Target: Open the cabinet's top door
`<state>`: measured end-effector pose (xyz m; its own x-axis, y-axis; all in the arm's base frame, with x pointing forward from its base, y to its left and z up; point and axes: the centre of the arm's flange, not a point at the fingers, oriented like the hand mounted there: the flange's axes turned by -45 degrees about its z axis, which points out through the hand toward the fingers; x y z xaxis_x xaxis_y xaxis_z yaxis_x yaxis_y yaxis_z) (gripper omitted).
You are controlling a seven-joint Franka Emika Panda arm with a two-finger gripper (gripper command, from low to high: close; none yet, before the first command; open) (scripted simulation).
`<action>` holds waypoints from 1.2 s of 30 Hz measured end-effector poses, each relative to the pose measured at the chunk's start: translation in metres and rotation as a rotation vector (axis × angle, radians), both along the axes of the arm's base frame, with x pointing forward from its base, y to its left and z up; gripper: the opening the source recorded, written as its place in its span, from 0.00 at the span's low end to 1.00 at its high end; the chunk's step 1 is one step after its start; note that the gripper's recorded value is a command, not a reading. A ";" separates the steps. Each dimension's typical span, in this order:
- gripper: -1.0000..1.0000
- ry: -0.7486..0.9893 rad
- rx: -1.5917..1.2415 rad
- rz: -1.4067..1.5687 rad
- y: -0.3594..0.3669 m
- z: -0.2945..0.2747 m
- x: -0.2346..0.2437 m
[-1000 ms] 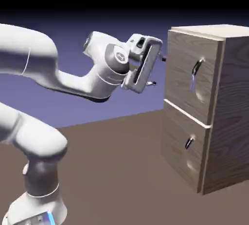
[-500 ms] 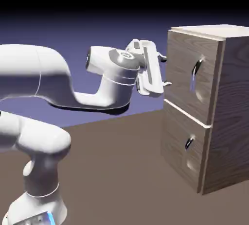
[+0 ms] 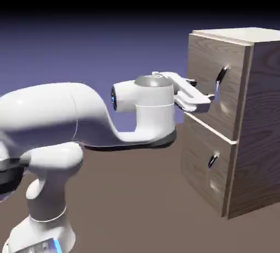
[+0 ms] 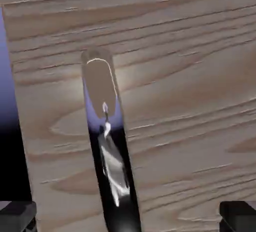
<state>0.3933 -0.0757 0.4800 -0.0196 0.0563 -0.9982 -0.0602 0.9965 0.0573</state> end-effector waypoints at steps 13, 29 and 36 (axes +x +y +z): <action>0.00 -0.017 -0.056 -0.083 0.013 -0.006 0.033; 0.00 -0.044 -0.059 -0.222 0.034 -0.004 0.003; 0.00 -0.008 -0.046 -0.210 0.033 -0.006 0.006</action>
<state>0.3992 -0.0428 0.4737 -0.0040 0.0123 -0.9999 0.1486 0.9888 0.0116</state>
